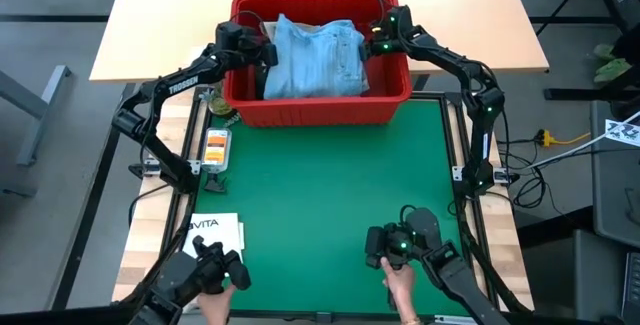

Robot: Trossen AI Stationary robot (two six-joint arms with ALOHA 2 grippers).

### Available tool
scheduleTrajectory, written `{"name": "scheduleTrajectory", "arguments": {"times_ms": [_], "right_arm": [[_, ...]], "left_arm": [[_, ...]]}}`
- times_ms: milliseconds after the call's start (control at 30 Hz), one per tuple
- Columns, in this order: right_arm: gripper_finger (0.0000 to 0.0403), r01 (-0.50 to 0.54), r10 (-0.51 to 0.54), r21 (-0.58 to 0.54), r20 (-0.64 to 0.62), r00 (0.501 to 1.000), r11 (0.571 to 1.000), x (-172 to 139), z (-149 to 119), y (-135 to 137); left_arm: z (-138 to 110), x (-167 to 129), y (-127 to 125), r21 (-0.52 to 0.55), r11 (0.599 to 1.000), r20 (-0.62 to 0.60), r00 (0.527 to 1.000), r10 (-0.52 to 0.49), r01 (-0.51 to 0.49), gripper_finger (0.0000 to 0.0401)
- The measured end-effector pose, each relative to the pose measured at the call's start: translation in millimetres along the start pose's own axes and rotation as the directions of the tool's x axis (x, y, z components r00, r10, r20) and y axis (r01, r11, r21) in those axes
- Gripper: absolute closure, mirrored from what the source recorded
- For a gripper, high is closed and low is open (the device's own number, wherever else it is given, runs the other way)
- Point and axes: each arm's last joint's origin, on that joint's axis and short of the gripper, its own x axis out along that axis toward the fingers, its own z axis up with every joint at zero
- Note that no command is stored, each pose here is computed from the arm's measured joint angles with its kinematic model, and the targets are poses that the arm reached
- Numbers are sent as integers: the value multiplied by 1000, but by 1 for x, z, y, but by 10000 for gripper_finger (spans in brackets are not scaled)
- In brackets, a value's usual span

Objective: Fold Laundry from Bin
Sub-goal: Put the stacked clothes into the red laundry bin

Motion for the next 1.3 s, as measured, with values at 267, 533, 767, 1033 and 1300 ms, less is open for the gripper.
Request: {"name": "scheduleTrajectory", "arguments": {"times_ms": [267, 533, 767, 1033, 1300], "right_arm": [[262, -11, 13, -37, 63, 998, 999, -10, 20, 6], [262, 61, -45, -89, 165, 985, 994, -26, 50, 9], [262, 143, -93, -173, 268, 959, 974, -45, 79, 15], [262, 33, 73, -378, 263, 962, 925, -37, 88, 54], [262, 19, 119, -612, 185, 975, 791, 9, 65, 110]], "left_arm": [[9, -2, -2, 16, 1000, 87, 996, -12, 10, 312], [31, -8, -1, 20, 1000, 157, 988, -6, 3, 312], [58, -17, -10, 42, 998, 235, 971, -50, 42, 312], [57, -14, -42, 107, 970, 173, 957, -233, 217, 312], [32, -6, -84, 313, 931, 124, 964, -235, 187, 312]]}}
